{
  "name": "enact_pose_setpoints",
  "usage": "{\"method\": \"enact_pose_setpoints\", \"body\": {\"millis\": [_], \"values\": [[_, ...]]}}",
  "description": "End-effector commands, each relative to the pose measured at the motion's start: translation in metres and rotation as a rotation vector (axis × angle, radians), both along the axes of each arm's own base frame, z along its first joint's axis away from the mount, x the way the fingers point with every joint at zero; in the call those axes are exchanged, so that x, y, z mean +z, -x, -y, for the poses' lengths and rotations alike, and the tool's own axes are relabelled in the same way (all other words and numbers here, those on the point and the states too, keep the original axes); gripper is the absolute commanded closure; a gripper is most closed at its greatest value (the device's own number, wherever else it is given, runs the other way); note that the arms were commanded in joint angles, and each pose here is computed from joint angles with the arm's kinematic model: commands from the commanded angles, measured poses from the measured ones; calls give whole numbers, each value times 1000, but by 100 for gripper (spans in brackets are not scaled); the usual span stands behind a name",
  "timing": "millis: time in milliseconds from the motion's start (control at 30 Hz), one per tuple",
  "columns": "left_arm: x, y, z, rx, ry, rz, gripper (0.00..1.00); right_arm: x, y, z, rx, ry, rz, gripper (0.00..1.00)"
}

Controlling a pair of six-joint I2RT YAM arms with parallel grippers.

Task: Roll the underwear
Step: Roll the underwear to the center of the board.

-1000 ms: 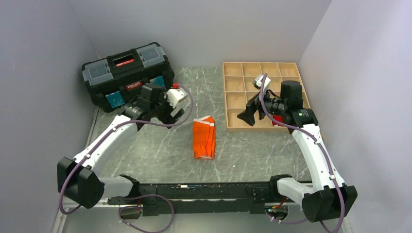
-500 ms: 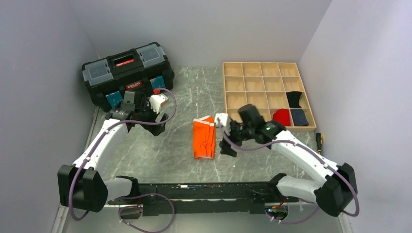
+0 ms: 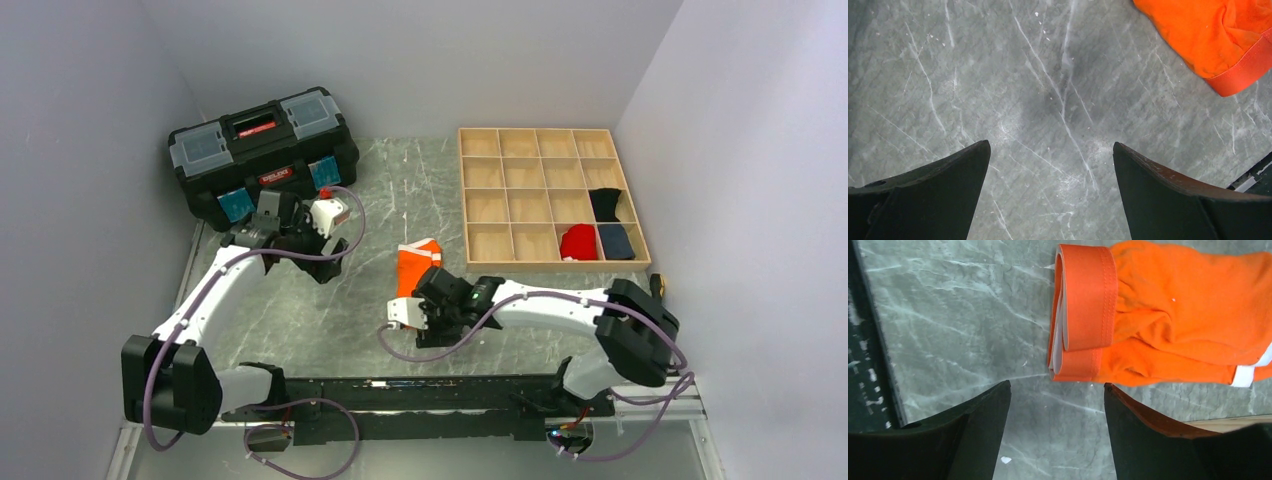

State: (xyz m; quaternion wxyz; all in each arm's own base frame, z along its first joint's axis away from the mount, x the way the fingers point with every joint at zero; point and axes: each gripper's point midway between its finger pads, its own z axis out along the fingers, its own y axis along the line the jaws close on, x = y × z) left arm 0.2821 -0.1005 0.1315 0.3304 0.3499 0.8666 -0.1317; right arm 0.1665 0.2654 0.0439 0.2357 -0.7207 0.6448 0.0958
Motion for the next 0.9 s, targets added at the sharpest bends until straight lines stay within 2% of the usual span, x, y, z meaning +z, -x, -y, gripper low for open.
{"method": "enact_pose_setpoints", "body": {"millis": [0,533,867], "values": [[3,-11,5,-32,16,35,1,10,-19,-21,45,26,163,30],[0,-16,8,-50,19,25,1,-6,-27,-25,96,131,227,44],[-7,-15,7,-57,7,8,1,18,-25,-25,110,105,236,37]]}}
